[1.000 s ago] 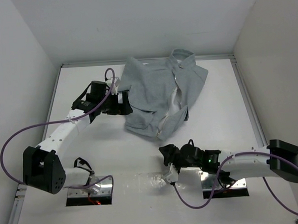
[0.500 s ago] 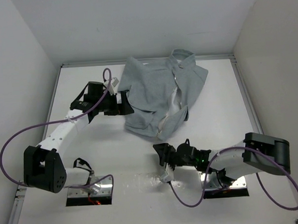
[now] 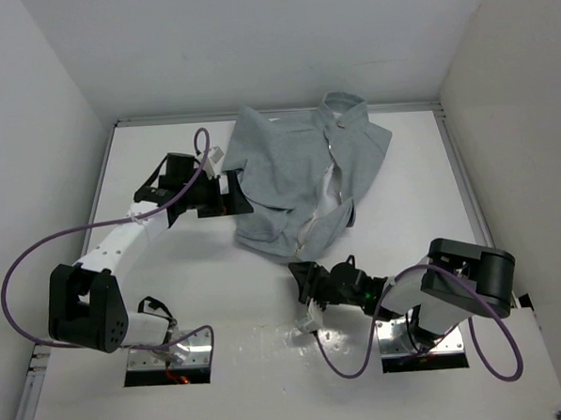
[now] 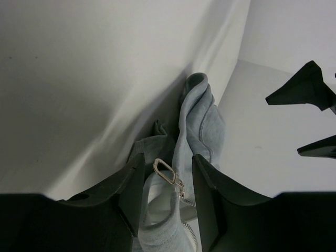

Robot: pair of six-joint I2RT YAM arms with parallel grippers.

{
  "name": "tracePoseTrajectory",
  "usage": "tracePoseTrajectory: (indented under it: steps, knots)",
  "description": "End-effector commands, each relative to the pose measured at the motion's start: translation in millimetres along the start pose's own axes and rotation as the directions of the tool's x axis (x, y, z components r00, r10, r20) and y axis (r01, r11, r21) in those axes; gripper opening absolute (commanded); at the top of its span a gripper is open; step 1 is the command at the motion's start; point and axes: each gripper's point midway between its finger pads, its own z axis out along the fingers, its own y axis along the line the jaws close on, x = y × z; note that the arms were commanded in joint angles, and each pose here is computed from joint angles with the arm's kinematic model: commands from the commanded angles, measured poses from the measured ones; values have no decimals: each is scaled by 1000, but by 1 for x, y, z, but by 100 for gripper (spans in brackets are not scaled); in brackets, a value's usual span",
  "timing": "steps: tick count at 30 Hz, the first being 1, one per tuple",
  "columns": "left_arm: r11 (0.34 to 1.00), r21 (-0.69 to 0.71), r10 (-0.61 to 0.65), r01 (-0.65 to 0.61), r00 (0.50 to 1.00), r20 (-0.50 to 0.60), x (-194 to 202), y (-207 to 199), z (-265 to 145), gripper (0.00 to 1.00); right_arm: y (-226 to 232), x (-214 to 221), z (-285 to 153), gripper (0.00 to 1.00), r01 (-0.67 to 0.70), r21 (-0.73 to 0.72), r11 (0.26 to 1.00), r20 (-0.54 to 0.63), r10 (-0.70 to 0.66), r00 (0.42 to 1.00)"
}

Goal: Zip up the jacket

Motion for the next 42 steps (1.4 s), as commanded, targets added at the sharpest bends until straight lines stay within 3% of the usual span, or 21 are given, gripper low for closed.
tracePoseTrajectory:
  steps: [1, 6, 15, 32, 39, 42]
  knots:
    - [999, 36, 4, -6, 999, 45, -19, -9, -6, 100, -27, 3, 5, 41, 20, 93, 995, 3, -20, 1000]
    - [999, 43, -9, 8, 999, 34, -17, -10, -4, 100, -25, 8, 8, 35, 14, 79, 997, -8, -14, 1000]
    - [999, 51, -10, 8, 1000, 30, -18, -11, -2, 100, -22, 16, 12, 35, 24, 85, 996, -20, -23, 1000]
    - [998, 53, -21, 21, 1000, 3, -9, -7, 2, 100, -41, 17, 9, 0, 4, 146, 989, -25, 0, 1000]
    - [1000, 5, 10, -10, 1000, 29, -3, -1, -4, 100, -54, 19, 1, 0, -134, 143, 981, -45, 141, 989]
    - [1000, 16, 21, -21, 999, 25, 0, -3, -5, 100, -54, 29, 0, 0, -331, 113, 937, -76, 340, 937]
